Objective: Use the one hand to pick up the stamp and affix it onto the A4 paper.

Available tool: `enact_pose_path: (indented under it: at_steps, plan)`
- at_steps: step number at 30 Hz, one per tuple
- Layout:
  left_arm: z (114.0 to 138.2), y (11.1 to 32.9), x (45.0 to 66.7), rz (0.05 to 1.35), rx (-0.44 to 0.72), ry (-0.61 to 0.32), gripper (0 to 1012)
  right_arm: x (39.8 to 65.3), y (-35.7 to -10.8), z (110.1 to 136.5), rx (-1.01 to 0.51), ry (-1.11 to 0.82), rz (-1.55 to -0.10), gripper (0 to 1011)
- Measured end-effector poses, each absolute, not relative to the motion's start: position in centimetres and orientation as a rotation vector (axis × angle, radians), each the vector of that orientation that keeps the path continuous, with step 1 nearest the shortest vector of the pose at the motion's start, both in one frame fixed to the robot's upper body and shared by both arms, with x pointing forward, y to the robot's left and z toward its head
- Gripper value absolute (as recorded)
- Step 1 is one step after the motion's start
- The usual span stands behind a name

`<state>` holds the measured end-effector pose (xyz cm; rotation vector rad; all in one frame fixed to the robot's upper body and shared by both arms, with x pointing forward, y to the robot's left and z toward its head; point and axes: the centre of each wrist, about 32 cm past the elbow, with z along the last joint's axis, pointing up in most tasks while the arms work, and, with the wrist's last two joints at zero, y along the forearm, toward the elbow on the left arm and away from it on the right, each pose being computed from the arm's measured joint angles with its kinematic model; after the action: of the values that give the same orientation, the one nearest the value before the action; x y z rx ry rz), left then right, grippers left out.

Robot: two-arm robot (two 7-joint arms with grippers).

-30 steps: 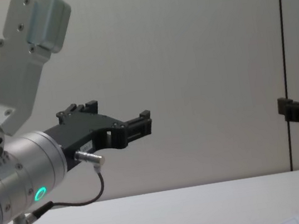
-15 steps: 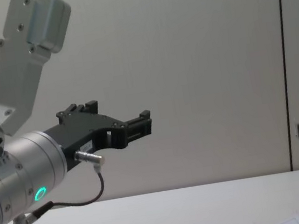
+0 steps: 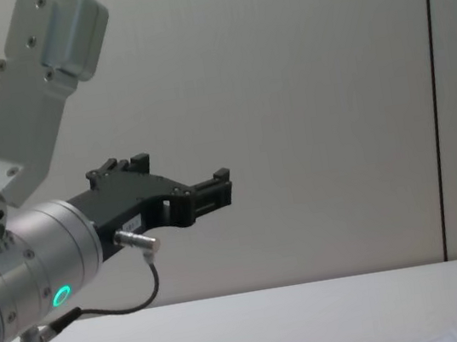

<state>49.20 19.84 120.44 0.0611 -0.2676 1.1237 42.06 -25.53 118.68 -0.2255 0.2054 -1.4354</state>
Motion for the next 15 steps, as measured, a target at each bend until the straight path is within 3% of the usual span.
enact_pose_path:
  at_steps: [15]
  plan:
    - [120.4,19.8,49.2,1.124,0.061,-0.268,1001,41.9,-26.5,117.1,-0.321,0.296,-1.488,1001]
